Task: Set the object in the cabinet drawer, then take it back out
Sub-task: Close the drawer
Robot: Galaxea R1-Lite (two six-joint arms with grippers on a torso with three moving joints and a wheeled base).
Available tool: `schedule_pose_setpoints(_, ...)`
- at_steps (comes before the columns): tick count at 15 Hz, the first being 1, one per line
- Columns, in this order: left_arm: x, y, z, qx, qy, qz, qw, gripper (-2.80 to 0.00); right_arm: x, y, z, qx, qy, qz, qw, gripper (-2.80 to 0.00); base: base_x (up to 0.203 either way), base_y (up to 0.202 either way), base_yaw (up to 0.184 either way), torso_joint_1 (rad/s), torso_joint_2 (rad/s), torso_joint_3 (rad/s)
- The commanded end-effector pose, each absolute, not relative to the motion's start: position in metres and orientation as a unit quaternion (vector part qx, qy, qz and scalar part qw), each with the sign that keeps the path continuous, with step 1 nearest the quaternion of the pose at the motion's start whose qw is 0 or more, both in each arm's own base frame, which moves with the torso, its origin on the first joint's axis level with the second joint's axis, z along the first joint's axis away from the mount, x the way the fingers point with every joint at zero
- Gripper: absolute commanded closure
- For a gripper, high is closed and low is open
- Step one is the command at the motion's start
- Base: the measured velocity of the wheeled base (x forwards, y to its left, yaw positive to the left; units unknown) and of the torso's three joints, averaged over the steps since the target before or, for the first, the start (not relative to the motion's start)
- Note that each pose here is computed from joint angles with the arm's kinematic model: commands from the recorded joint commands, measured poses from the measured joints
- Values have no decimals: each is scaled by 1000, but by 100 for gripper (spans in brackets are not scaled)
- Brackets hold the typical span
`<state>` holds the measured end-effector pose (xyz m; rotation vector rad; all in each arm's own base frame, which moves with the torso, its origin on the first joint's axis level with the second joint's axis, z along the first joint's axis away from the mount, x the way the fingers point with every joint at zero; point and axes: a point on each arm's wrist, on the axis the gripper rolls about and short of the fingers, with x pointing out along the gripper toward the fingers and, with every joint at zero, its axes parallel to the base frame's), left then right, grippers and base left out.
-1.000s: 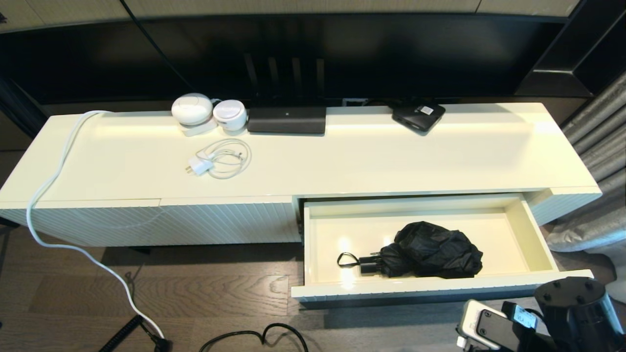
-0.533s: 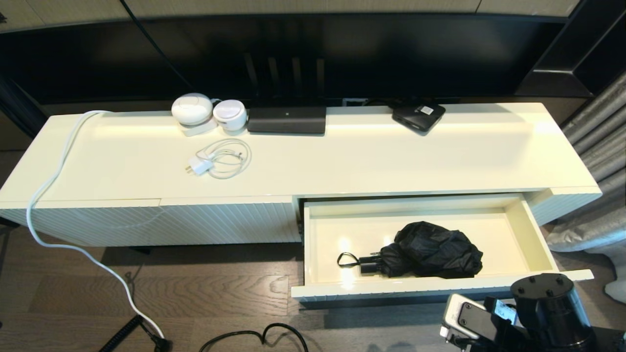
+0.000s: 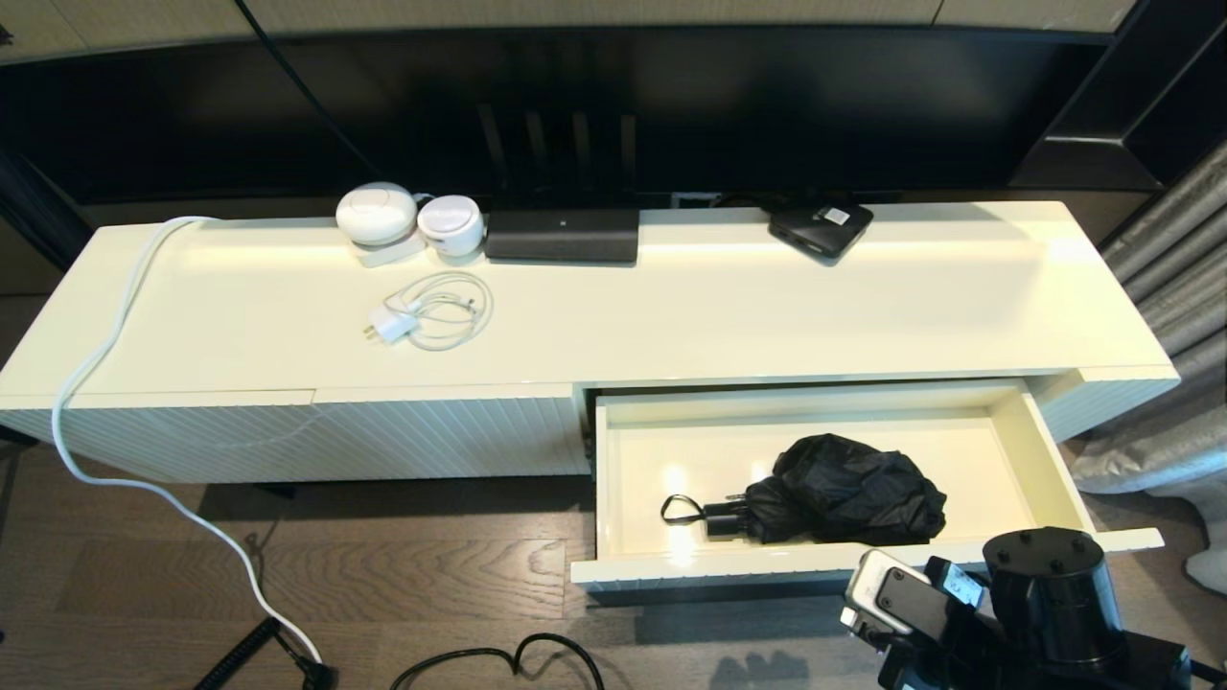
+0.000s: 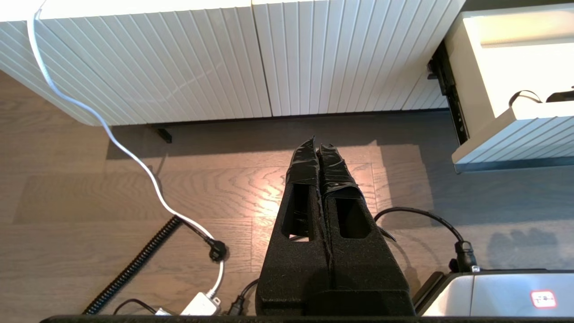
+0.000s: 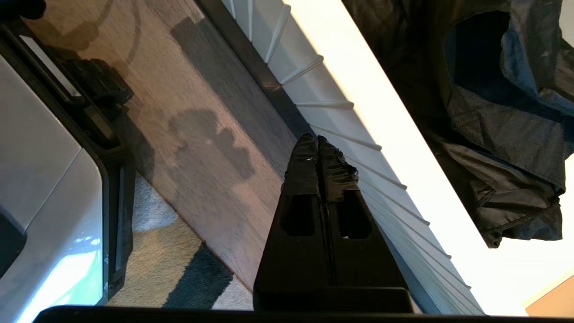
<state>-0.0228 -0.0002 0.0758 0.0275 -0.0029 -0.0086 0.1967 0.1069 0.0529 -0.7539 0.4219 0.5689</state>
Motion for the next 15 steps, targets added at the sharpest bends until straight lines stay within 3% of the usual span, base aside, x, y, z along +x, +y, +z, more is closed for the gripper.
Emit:
schedule_pose_setpoints(1,-23,0,75,14,0,-5,1000,0,195,106,49,-364,205,272,867,0,0,0,0,0,0,0)
schedule_pose_setpoints(15,-23,0,75,14,0,-4,1000,0,199,104,38,-361,171,254,881,0,0,0,0,0,0,0)
